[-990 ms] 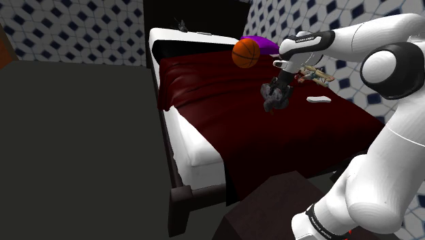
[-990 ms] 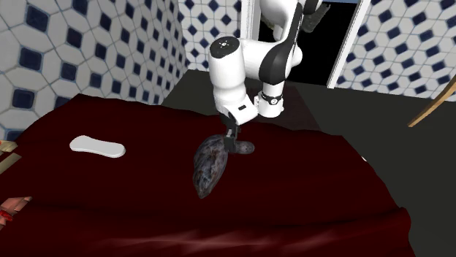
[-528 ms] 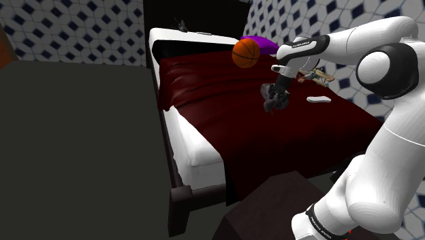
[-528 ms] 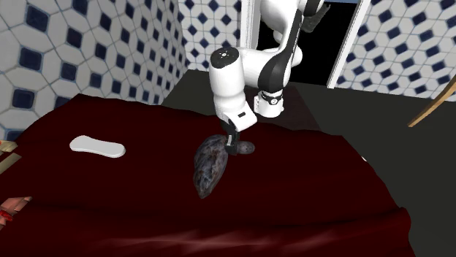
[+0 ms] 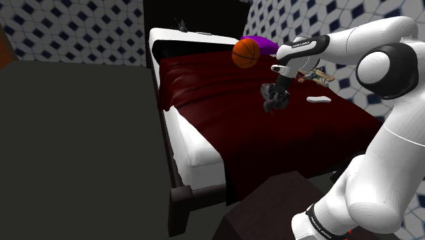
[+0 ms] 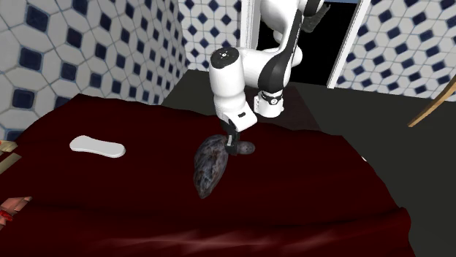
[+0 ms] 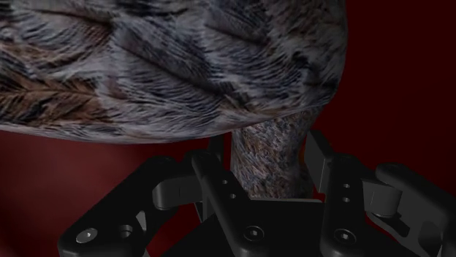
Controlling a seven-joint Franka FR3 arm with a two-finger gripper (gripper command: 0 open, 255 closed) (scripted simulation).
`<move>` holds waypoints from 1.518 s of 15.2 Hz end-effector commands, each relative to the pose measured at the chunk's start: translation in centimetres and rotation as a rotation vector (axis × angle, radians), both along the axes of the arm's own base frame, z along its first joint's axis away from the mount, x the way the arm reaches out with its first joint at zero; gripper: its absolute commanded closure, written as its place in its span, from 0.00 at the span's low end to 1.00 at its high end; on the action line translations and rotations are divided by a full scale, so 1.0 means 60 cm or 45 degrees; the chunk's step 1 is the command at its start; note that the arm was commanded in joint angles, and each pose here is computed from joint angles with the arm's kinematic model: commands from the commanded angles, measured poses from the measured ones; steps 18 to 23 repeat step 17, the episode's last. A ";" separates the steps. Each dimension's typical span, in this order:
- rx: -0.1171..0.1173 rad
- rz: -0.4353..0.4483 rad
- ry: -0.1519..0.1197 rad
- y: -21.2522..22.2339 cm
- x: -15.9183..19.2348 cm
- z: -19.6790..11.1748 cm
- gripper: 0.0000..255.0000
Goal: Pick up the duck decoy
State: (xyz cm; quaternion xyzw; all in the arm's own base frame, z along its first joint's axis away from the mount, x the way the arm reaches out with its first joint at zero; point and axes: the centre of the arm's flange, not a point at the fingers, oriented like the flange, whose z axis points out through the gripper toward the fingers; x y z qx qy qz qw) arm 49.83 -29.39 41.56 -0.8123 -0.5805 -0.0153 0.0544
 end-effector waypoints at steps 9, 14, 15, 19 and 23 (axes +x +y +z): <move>-0.002 -0.002 0.001 -0.002 0.000 0.079 1.00; -0.002 -0.002 0.001 -0.002 0.000 0.123 1.00; -0.002 -0.002 0.001 -0.002 0.000 0.132 1.00; -0.002 -0.002 0.001 -0.002 0.000 0.133 1.00; -0.002 -0.002 0.001 -0.002 0.000 0.133 1.00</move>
